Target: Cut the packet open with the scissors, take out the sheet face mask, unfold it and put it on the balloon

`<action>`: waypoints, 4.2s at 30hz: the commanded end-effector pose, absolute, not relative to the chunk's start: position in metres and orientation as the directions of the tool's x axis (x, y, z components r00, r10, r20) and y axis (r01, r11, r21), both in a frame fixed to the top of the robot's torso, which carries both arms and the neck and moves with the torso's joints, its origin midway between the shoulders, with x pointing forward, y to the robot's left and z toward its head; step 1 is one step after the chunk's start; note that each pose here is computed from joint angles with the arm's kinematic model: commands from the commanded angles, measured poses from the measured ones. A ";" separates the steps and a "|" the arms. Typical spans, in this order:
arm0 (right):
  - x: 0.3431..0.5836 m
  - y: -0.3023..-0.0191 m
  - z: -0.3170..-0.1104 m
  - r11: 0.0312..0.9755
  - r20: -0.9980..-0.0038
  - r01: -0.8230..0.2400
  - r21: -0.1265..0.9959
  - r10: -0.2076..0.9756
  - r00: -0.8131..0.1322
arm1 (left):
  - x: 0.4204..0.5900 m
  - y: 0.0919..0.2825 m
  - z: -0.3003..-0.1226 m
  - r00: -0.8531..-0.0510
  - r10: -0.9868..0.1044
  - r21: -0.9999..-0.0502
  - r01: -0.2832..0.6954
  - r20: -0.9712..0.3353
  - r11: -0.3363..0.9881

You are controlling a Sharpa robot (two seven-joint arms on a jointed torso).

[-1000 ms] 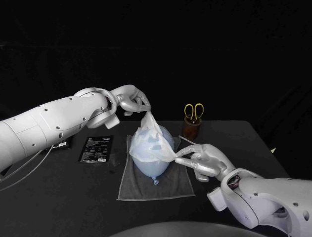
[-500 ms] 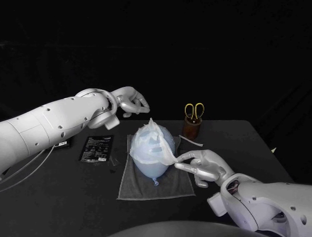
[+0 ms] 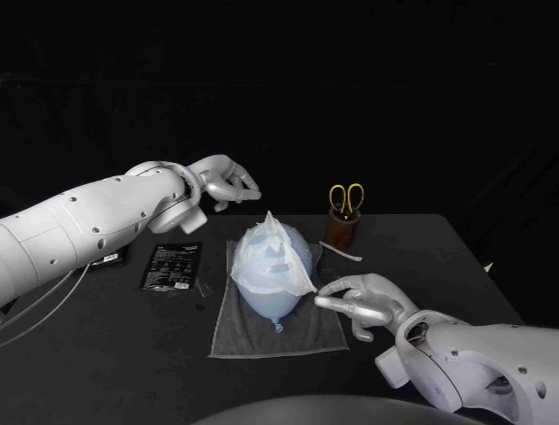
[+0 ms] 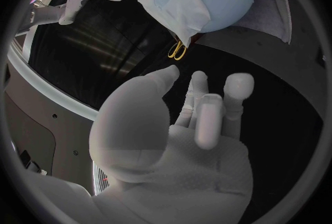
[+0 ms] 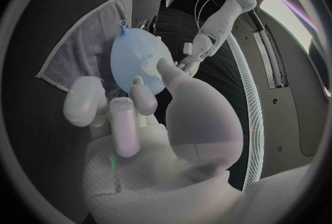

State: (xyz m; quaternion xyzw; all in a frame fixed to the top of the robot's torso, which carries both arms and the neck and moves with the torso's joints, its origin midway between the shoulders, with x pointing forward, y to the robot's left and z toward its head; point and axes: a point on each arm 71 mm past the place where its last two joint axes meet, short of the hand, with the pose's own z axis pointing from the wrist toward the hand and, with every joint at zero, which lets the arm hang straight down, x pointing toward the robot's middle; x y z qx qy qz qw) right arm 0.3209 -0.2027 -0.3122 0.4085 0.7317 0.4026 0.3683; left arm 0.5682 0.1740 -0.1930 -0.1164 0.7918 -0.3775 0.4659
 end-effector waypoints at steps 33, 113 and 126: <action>0.405 -0.231 -0.237 0.577 -0.548 -0.021 0.816 0.763 -0.344 | 0.477 0.246 -0.220 -0.366 -0.782 -0.862 0.178 -0.505 0.474; 0.492 -0.131 -0.237 0.725 -0.672 -0.092 0.682 0.573 -0.469 | 0.450 0.171 -0.267 -0.595 -0.602 -0.795 0.105 -0.532 0.598; 0.490 -0.122 -0.242 0.726 -0.662 -0.094 0.681 0.556 -0.502 | 0.449 0.170 -0.266 -0.596 -0.602 -0.796 0.108 -0.532 0.595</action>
